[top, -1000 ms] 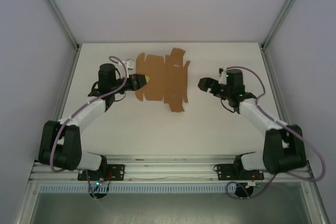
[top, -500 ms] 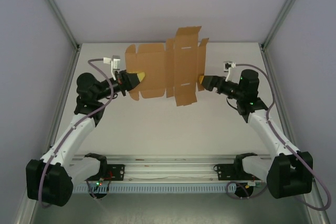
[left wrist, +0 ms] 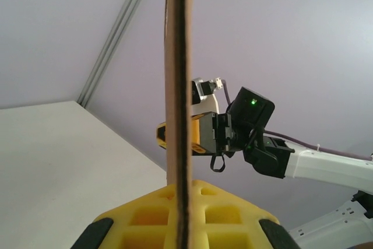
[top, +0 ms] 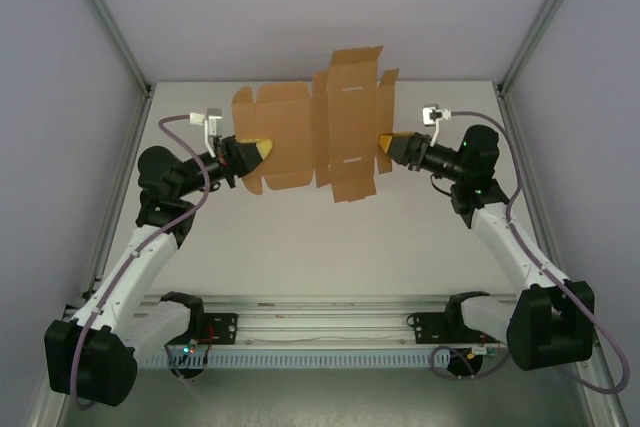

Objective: Assemble paper box

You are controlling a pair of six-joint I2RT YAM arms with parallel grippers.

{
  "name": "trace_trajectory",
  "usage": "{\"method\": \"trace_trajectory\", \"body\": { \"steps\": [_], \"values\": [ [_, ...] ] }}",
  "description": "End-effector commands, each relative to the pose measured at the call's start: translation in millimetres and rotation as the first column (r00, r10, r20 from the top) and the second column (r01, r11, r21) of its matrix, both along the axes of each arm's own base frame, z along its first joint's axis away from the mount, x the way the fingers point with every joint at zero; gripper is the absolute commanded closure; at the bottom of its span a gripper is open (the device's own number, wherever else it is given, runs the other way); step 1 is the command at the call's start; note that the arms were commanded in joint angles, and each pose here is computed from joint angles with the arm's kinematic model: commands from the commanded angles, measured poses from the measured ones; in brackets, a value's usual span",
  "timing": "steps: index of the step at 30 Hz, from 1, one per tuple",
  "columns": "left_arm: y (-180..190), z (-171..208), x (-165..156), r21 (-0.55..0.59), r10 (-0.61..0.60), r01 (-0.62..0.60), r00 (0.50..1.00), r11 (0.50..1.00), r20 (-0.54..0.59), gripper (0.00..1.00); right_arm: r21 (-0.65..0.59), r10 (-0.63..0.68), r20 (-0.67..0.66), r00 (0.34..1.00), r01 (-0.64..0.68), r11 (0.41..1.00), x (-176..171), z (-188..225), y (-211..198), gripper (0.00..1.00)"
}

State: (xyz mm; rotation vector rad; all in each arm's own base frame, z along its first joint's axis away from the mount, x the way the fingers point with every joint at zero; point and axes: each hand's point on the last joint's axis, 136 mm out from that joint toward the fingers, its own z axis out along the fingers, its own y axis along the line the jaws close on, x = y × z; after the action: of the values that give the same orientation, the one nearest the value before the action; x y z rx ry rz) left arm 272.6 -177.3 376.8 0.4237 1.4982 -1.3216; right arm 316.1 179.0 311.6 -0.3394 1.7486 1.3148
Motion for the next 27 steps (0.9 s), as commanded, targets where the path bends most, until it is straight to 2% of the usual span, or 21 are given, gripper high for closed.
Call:
{"method": "trace_trajectory", "body": {
  "steps": [1,4,8,10,11,12,13,14,16,18,21,24,27],
  "values": [
    [-1,-1,2,0.006,0.009,-0.009,1.0,1.0,0.011,1.0,0.005,0.046,0.114,0.992,-0.047,0.999,-9,28,2,0.71],
    [1,-8,9,0.012,0.037,-0.037,0.999,0.999,-0.02,1.0,0.001,0.056,0.113,0.992,-0.056,0.998,-10,28,3,0.85],
    [2,-16,17,0.014,0.055,-0.055,0.997,0.998,-0.046,1.0,-0.015,0.074,0.115,0.991,-0.072,0.997,-13,24,5,0.91],
    [4,-25,24,0.024,0.084,-0.083,0.993,0.996,-0.083,1.0,-0.026,0.048,0.099,0.994,-0.046,0.999,-8,19,3,0.99],
    [7,-31,29,0.041,0.119,-0.115,0.987,0.992,-0.112,0.95,-0.035,0.022,0.085,0.996,-0.019,0.999,-4,16,1,1.0],
    [12,-43,38,0.074,0.175,-0.165,0.972,0.983,-0.155,0.62,-0.058,-0.007,0.055,0.998,0.01,0.998,1,8,-2,1.0],
    [19,-55,45,0.112,0.24,-0.221,0.95,0.969,-0.199,0.24,-0.084,-0.022,0.031,0.999,0.025,0.996,4,0,-3,1.0],
    [30,-71,52,0.166,0.323,-0.29,0.918,0.943,-0.232,0.01,-0.108,-0.033,0.0,0.999,0.033,0.994,6,-9,-4,1.0],
    [54,-105,63,0.272,0.488,-0.416,0.819,0.868,-0.303,0.0,-0.14,-0.043,-0.073,0.996,0.033,0.99,10,-33,-4,1.0],
    [83,-141,68,0.394,0.643,-0.516,0.681,0.761,-0.35,0.0,-0.168,-0.054,-0.152,0.987,0.028,0.985,13,-60,-2,1.0],
    [118,-184,64,0.562,0.791,-0.562,0.497,0.607,-0.357,0.0,-0.238,-0.079,-0.262,0.962,0.015,0.971,15,-105,-1,1.0],
    [133,-209,60,0.654,0.843,-0.538,0.414,0.531,-0.344,0.0,-0.325,-0.123,-0.344,0.931,0.005,0.946,16,-146,-4,1.0],
    [131,-220,61,0.679,0.839,-0.502,0.412,0.535,-0.356,0.0,-0.456,-0.157,-0.374,0.914,-0.034,0.889,15,-181,-10,1.0]
  ]
}}
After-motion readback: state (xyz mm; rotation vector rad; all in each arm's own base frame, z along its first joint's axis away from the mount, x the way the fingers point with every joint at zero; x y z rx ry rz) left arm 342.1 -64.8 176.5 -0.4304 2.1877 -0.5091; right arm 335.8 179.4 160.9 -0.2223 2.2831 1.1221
